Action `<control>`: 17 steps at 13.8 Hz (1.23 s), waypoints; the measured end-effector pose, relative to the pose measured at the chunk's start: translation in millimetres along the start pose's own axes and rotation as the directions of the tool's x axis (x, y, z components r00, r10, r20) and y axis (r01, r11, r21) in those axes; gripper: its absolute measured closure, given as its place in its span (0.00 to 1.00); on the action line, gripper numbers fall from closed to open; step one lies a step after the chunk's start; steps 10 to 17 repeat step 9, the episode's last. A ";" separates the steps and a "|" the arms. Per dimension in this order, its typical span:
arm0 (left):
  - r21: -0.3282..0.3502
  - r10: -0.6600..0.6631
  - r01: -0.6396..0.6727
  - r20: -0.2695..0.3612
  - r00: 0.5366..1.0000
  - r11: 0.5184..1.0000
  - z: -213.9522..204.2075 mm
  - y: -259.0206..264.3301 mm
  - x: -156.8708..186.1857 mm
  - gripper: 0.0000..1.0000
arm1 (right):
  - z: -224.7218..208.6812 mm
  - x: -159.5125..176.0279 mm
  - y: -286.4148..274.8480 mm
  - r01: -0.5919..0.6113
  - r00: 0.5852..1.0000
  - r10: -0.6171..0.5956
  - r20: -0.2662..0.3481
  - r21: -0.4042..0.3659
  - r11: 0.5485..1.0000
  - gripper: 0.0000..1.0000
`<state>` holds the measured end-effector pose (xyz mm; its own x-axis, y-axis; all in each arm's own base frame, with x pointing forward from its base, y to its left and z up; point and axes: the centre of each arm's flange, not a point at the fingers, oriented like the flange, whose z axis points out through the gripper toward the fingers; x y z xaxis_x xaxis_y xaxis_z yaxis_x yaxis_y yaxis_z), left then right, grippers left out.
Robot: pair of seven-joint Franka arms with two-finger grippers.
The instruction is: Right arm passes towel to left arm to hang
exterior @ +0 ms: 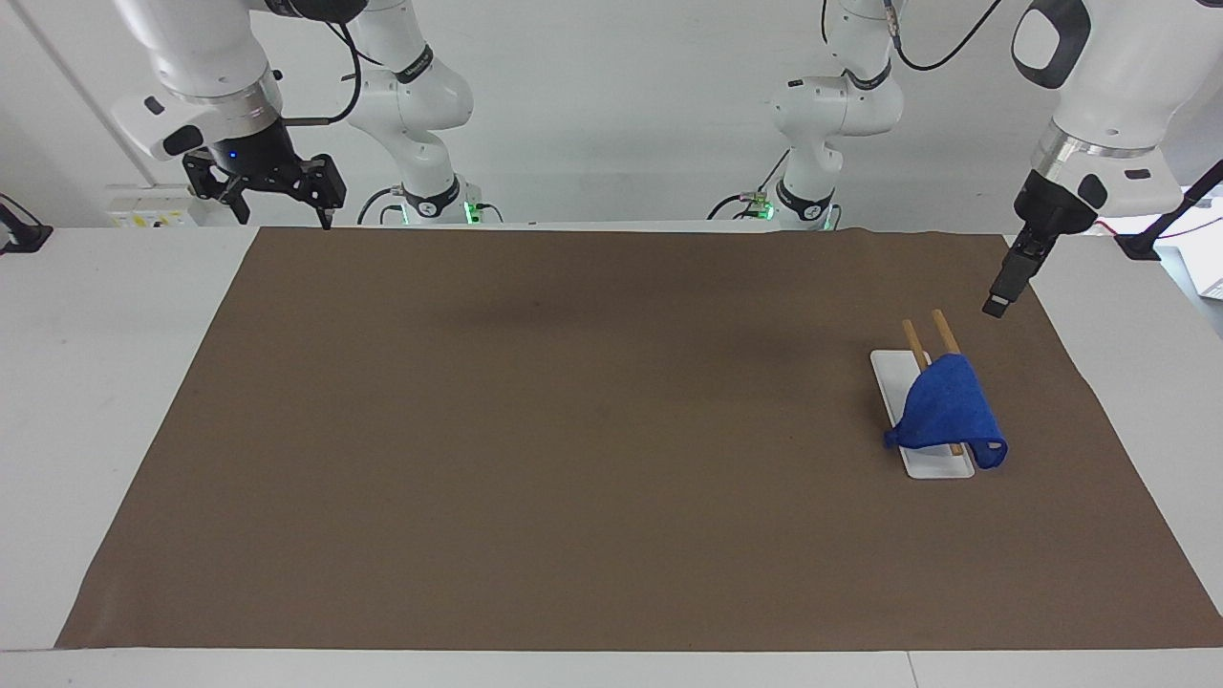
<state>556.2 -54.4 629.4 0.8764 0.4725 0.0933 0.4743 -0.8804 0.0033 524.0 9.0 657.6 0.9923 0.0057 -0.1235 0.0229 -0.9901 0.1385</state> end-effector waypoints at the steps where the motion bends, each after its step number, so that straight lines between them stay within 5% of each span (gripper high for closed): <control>1: 0.012 0.147 -0.147 0.027 0.989 0.989 2.2 -1.9 -1.3 0.00 | 1.8 0.2 -0.7 0.001 1.000 -0.001 0.004 0.003 1.000 0.00; 4: 0.008 0.450 -0.451 0.063 0.891 0.892 5.2 -26.3 10.0 0.00 | 5.7 0.5 -1.8 0.004 1.000 -0.004 0.013 0.006 1.000 0.00; 8: -0.038 0.604 -0.603 0.078 0.793 0.797 2.0 -65.0 28.5 0.00 | 7.7 -1.0 -1.3 0.007 1.000 -0.007 0.026 0.007 1.000 0.00; 17: -0.057 0.616 -0.614 0.076 0.784 0.787 1.6 -62.5 26.8 0.00 | 8.2 -1.3 1.4 0.008 1.000 -0.009 0.029 0.009 1.000 0.00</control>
